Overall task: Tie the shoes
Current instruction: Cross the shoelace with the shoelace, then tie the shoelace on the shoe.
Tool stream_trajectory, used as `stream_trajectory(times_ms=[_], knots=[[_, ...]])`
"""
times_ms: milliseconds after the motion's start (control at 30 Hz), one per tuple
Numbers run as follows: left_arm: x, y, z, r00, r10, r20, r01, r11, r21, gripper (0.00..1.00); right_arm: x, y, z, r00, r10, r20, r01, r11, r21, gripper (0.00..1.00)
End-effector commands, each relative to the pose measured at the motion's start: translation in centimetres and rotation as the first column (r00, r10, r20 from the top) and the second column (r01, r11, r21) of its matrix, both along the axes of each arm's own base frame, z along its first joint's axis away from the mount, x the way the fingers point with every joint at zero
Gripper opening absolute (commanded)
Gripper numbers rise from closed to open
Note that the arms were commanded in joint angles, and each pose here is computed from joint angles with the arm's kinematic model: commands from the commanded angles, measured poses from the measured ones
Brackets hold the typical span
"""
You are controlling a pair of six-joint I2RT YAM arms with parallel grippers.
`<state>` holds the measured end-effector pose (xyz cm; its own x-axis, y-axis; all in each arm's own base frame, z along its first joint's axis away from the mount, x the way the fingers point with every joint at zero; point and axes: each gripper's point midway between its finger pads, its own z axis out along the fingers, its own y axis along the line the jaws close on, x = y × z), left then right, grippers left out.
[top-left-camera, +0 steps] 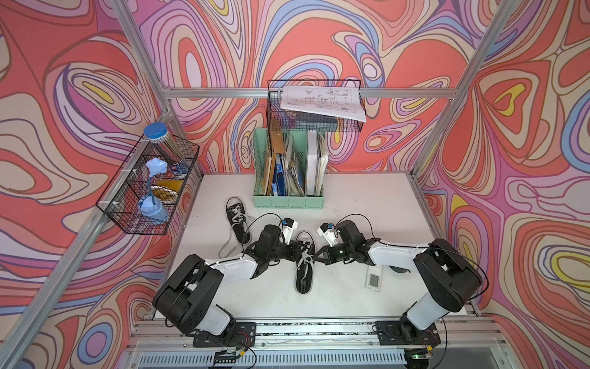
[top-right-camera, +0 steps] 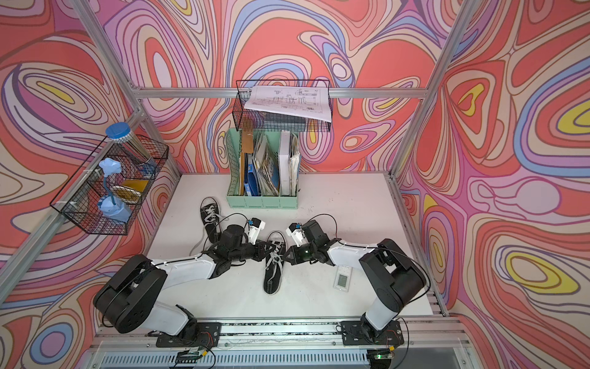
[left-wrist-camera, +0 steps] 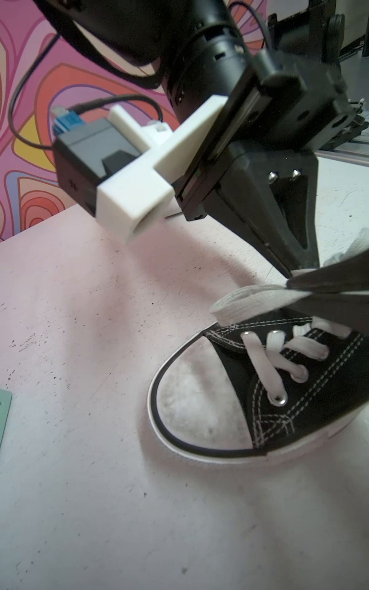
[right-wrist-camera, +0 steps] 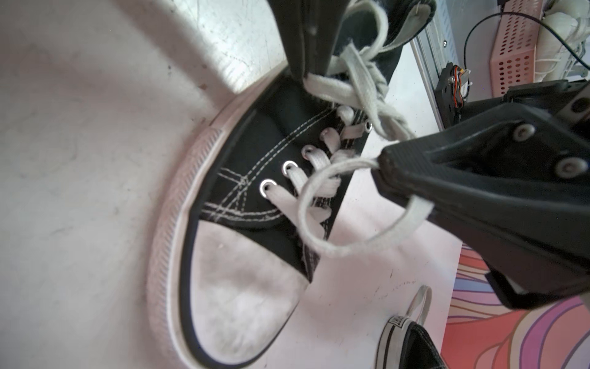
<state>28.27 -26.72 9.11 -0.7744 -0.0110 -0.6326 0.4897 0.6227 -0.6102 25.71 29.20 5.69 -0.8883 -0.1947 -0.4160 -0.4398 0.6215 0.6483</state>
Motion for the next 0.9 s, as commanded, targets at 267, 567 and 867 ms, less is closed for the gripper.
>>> stream_trajectory(times_ms=[267,567,867], knots=[[-0.5,1.3,-0.4,0.999,0.02,0.04,-0.02,1.0,0.018,0.0,-0.1,-2.3,-0.3,0.978,-0.184,-0.093,0.174,0.979,-0.109,0.0],[-0.9,1.1,-0.6,0.999,-0.011,0.038,0.01,1.0,0.018,0.0,-0.9,-2.0,-0.2,0.988,-0.13,-0.081,0.123,0.988,-0.089,0.03],[-1.0,0.8,-0.4,0.999,-0.032,0.042,0.031,0.999,0.013,0.0,-2.0,-1.3,3.3,0.998,0.043,0.044,-0.042,0.999,-0.028,0.27]])
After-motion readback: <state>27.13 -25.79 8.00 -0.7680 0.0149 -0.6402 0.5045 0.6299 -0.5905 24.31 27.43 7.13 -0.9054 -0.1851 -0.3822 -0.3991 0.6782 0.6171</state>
